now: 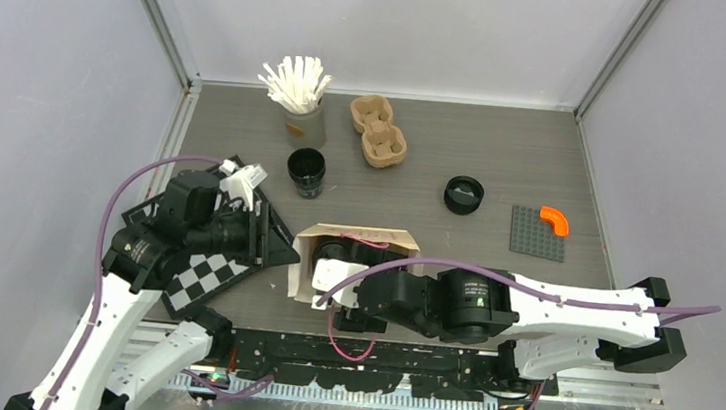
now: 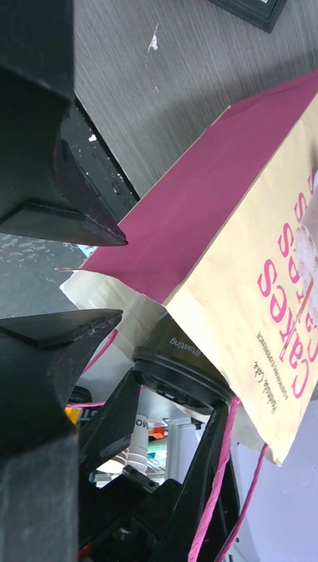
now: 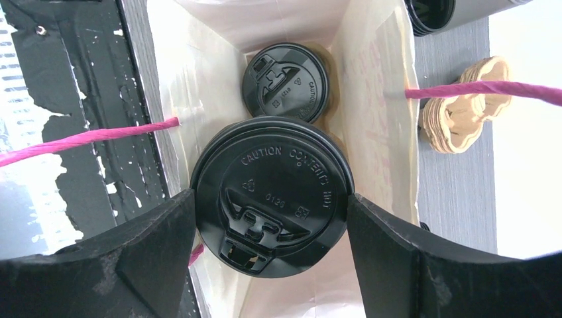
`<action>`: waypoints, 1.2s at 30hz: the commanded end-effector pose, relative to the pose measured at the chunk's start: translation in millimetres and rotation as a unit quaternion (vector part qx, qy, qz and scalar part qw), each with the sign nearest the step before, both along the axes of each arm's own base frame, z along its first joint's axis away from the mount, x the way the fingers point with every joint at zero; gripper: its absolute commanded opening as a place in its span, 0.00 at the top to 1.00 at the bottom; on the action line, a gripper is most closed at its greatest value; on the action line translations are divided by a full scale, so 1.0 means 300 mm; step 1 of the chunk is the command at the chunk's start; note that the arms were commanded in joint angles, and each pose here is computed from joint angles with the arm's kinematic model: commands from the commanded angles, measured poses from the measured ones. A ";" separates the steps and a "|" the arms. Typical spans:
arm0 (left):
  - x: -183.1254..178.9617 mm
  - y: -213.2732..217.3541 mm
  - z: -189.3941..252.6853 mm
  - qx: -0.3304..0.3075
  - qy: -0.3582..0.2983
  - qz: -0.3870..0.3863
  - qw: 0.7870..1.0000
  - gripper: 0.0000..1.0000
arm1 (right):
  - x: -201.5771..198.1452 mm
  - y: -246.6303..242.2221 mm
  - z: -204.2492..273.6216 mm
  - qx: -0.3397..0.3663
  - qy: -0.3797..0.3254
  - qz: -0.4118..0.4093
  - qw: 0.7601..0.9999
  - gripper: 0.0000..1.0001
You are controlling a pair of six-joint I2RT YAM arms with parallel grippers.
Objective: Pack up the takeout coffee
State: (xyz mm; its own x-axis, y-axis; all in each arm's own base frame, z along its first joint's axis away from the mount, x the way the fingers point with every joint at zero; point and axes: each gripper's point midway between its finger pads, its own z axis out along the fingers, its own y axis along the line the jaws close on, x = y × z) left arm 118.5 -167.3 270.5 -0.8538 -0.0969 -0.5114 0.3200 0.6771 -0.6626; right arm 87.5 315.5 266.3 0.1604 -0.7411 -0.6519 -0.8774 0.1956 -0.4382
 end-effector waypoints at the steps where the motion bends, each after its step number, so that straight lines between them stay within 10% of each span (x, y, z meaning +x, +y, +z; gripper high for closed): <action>1: -0.027 -0.022 0.020 -0.025 -0.026 -0.037 0.999 0.60 | 0.009 0.022 0.007 0.016 -0.017 -0.011 1.000 0.25; 13: 0.001 -0.042 0.020 -0.031 -0.100 -0.077 0.991 1.00 | 0.039 0.011 0.024 -0.011 -0.079 0.015 0.997 0.24; 36: -0.010 -0.049 0.008 -0.034 -0.127 -0.106 0.986 1.00 | 0.189 -0.099 0.073 -0.096 -0.134 0.065 0.984 0.22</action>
